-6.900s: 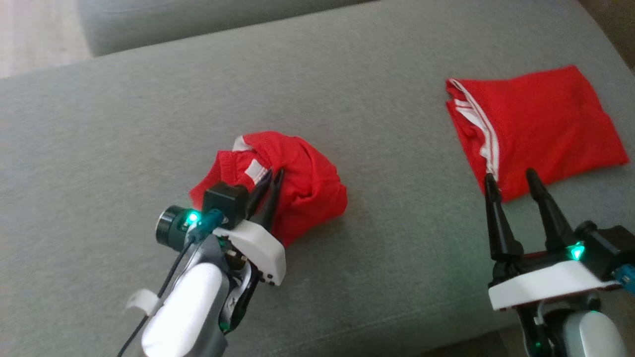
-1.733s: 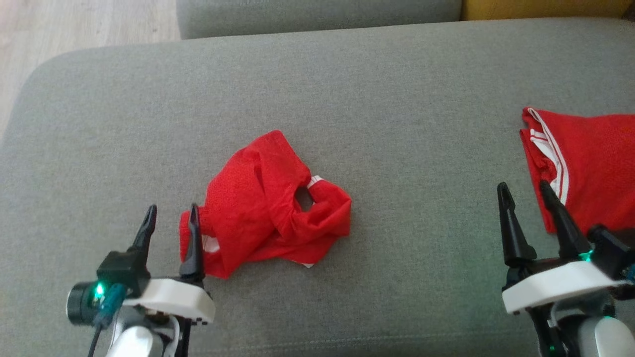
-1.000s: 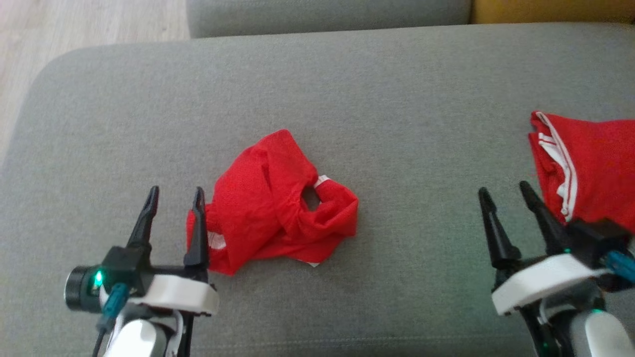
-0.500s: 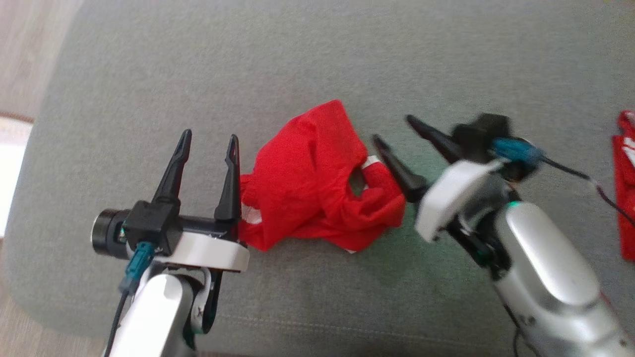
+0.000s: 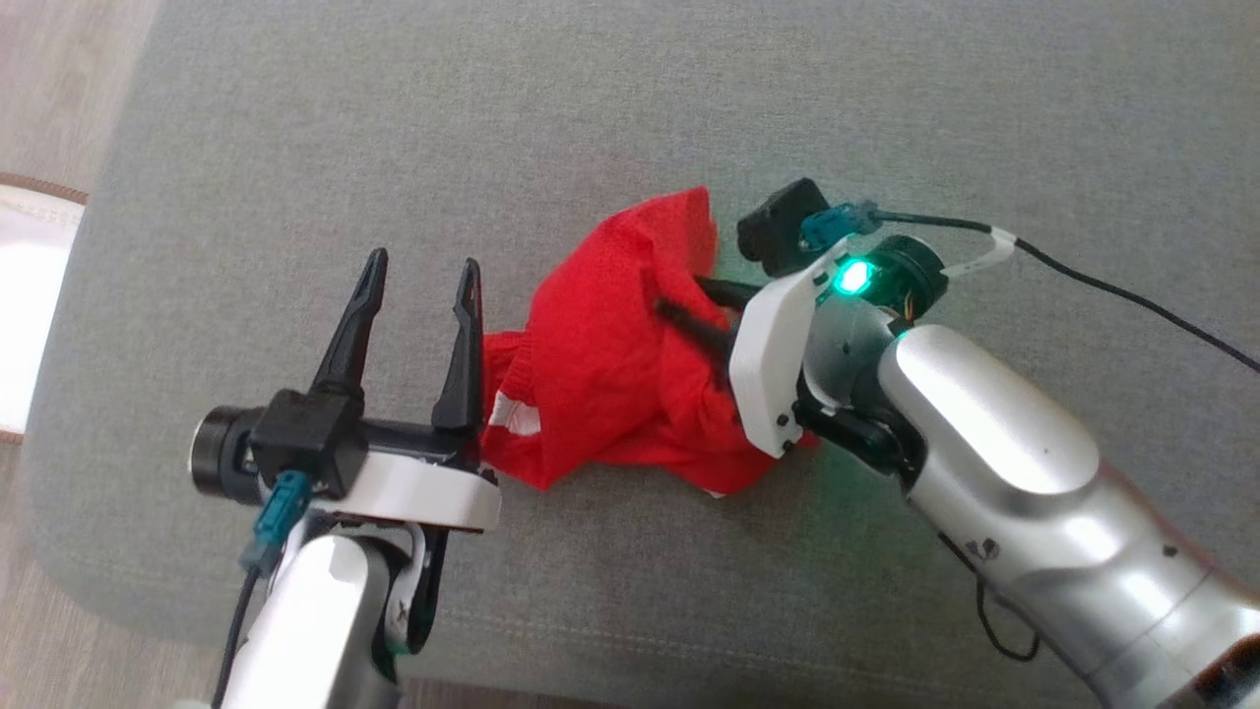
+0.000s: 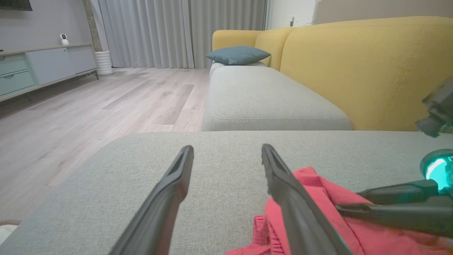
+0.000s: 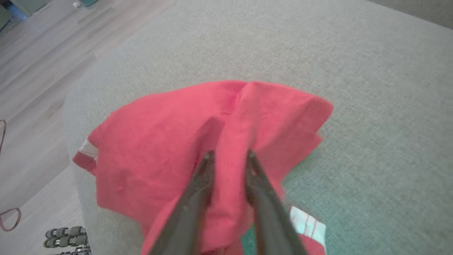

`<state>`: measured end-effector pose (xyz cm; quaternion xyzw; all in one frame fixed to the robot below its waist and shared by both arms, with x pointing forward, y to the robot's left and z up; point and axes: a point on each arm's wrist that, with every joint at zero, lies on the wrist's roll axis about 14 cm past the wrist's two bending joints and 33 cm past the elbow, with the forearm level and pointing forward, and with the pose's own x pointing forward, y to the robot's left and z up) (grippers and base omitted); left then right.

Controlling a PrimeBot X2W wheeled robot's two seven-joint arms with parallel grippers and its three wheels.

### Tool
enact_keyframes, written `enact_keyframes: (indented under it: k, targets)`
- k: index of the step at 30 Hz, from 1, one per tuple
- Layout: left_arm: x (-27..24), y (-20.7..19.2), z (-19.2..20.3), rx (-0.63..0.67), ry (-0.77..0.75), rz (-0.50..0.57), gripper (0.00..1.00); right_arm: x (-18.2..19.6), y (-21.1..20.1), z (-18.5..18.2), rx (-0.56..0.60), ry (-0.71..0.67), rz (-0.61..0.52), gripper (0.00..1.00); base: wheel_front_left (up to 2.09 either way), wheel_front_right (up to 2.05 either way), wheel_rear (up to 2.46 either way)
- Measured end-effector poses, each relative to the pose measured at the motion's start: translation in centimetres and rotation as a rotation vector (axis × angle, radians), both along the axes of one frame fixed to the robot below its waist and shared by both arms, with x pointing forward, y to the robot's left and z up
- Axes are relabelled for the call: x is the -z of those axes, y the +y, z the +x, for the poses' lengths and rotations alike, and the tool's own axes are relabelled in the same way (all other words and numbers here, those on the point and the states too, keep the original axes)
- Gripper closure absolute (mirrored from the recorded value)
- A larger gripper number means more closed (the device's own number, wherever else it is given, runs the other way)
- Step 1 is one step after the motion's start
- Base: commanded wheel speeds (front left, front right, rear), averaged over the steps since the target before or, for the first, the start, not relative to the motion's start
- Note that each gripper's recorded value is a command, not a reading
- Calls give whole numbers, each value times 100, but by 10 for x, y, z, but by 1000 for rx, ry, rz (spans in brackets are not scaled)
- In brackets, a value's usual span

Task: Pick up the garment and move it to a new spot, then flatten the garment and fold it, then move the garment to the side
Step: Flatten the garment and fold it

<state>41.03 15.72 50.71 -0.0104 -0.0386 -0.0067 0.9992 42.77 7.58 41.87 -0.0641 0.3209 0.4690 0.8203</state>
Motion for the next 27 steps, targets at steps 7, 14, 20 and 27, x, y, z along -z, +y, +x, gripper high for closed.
enact_keyframes:
  k: [7, 14, 20, 27]
  targets:
    - [-6, -4, 3, 13, -20, 1, 0, -37, -17, 28, 111, -151, 161, 100, 0, 0, 0]
    - [-7, -19, 4, 58, -27, -13, 0, -27, -82, 5, 370, -177, 311, 100, 0, 0, 0]
    - [2, -29, 2, 92, 0, -20, 0, 0, -125, -33, 544, -167, 327, 32, 0, 0, 0]
    - [3, -32, 4, 101, 1, -19, 0, 29, -145, -75, 694, -91, 315, 0, 0, 0, 0]
